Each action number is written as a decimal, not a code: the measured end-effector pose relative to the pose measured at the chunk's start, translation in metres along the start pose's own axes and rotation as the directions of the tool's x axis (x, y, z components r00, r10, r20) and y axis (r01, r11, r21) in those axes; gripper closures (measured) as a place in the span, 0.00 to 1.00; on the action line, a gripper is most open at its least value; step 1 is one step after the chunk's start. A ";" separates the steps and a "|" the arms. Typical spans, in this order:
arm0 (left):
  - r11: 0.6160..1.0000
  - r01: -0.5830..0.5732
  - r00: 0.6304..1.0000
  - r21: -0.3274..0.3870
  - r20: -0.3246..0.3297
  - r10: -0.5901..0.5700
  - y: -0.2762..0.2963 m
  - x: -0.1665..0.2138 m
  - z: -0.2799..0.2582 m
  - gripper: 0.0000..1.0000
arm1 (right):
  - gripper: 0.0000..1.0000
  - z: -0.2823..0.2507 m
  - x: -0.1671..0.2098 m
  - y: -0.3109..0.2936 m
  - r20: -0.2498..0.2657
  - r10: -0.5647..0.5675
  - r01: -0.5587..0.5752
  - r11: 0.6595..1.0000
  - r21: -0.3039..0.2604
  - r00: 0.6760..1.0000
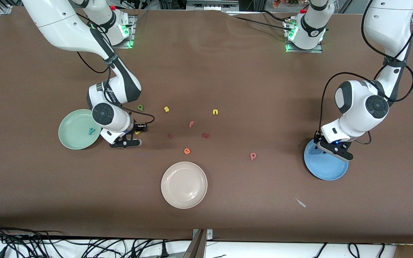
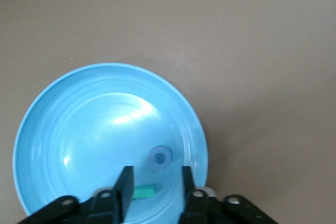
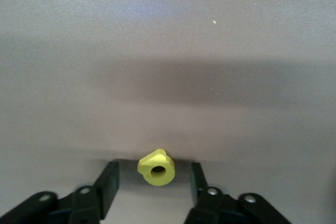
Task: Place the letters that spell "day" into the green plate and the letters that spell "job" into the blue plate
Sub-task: 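Carry the blue o onto the blue plate and open the left gripper, then move the left gripper to the pink d while the right gripper holds yellow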
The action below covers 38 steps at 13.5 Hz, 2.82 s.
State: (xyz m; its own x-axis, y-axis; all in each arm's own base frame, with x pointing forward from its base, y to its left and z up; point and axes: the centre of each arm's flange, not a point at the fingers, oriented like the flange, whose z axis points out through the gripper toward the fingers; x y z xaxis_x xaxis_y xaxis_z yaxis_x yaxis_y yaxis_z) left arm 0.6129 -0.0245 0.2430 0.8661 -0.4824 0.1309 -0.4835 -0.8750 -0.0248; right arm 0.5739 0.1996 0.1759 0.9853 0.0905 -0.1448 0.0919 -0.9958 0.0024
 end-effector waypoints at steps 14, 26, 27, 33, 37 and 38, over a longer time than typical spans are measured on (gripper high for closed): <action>0.966 0.248 0.967 -0.076 -0.036 -0.251 0.204 0.111 0.025 0.16 | 0.52 -0.001 0.002 -0.001 -0.016 0.000 0.000 1.000 0.006 1.000; 0.956 0.287 0.957 -0.065 -0.029 -0.289 0.215 0.126 0.077 0.26 | 0.65 -0.001 0.002 0.000 -0.021 0.002 -0.002 1.000 0.007 1.000; 0.956 0.286 0.957 -0.065 -0.029 -0.289 0.215 0.126 0.078 0.26 | 0.66 -0.001 0.002 0.001 -0.021 0.002 -0.002 1.000 0.007 1.000; 0.956 0.287 0.957 -0.059 -0.026 -0.289 0.215 0.126 0.084 0.46 | 0.68 -0.001 0.002 0.001 -0.021 0.002 -0.002 1.000 0.007 1.000; 0.956 0.289 0.956 -0.055 -0.031 -0.291 0.211 0.128 0.083 0.61 | 0.68 -0.004 0.004 -0.001 -0.027 -0.005 0.005 1.000 0.009 1.000; 0.956 0.290 0.956 -0.054 -0.031 -0.292 0.211 0.128 0.083 0.63 | 0.68 -0.006 0.005 -0.001 -0.021 -0.009 0.009 1.000 0.006 1.000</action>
State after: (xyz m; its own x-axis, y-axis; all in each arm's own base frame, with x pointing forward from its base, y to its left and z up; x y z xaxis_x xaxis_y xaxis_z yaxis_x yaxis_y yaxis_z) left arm 0.6318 -0.2743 0.1724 0.9651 -0.2048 0.1630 -0.2181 -0.9736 0.0680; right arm 0.5800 0.2015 0.1816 0.9872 0.1000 -0.1240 0.1002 -0.9950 -0.0049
